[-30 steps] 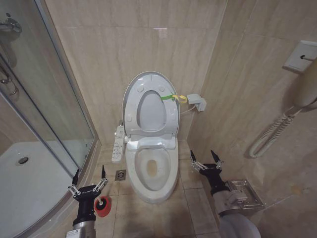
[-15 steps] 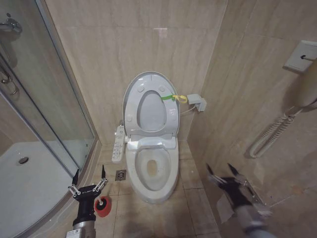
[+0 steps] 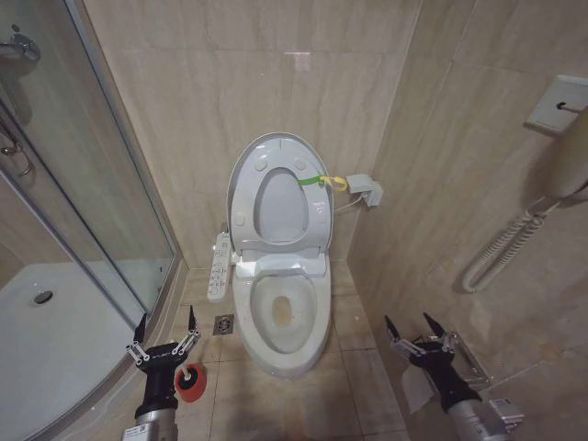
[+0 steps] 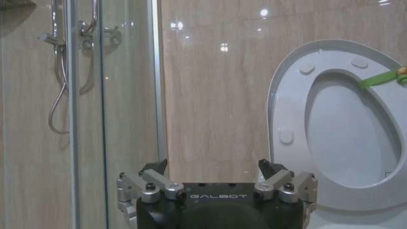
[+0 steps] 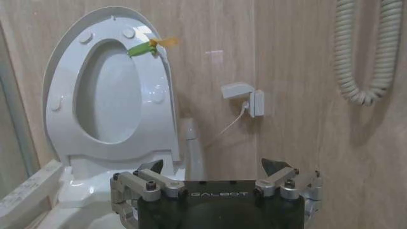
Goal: Open the toilet lid, clean the toilet bowl with a toilet brush, close the toilet lid, and flush.
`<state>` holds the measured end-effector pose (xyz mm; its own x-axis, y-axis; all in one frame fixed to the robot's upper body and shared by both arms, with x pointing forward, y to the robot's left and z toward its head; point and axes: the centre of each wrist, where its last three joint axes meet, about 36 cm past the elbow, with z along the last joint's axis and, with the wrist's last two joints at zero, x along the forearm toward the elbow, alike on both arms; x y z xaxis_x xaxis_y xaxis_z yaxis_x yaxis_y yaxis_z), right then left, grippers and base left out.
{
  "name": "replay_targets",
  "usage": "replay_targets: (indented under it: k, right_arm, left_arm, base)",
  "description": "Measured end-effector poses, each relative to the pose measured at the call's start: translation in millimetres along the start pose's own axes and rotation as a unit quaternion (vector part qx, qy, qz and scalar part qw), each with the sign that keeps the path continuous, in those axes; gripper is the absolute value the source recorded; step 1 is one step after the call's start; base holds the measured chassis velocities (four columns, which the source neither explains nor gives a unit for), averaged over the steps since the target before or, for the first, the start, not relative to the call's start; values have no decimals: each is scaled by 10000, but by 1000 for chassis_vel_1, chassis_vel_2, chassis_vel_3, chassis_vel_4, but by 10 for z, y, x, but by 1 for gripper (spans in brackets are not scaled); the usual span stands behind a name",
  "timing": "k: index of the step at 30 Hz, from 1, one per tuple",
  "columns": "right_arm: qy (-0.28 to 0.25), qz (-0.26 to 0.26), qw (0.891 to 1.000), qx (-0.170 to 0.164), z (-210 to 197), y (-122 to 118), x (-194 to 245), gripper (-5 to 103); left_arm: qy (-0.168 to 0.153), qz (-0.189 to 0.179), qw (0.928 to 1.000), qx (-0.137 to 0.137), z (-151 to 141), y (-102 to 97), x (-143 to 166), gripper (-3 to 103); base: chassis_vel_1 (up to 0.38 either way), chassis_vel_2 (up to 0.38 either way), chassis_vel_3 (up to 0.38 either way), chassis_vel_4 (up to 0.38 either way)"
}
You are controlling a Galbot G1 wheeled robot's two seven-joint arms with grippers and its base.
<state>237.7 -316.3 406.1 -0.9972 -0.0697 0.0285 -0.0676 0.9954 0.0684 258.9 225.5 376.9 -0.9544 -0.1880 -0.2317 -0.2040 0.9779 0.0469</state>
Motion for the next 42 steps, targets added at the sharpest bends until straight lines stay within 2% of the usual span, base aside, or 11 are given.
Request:
replay_targets:
  k: [8, 17, 24, 33, 42]
  right_arm:
    - [-121, 45, 9999, 50, 15, -65, -76, 100]
    - [-493, -137, 9981, -334, 72, 5, -317, 100]
    - [-646, -238, 9965, -467, 110, 63, -495, 100]
    - [-724, -265, 9964, -342, 173, -14, -672, 100]
    - [-837, -393, 9948, -437, 129, 22, -761, 100]
  left_arm:
    - [0, 0, 10000, 0, 0, 0, 0, 97]
    - [0, 0, 10000, 0, 0, 0, 0, 97]
    - [0, 0, 10000, 0, 0, 0, 0, 97]
    - [0, 0, 10000, 0, 0, 0, 0, 97]
    - [0, 0, 10000, 0, 0, 0, 0, 97]
  base:
    - [0, 0, 0, 0]
    - [0, 0, 0, 0]
    - [0, 0, 0, 0]
    - [0, 0, 0, 0]
    - [0, 0, 0, 0]
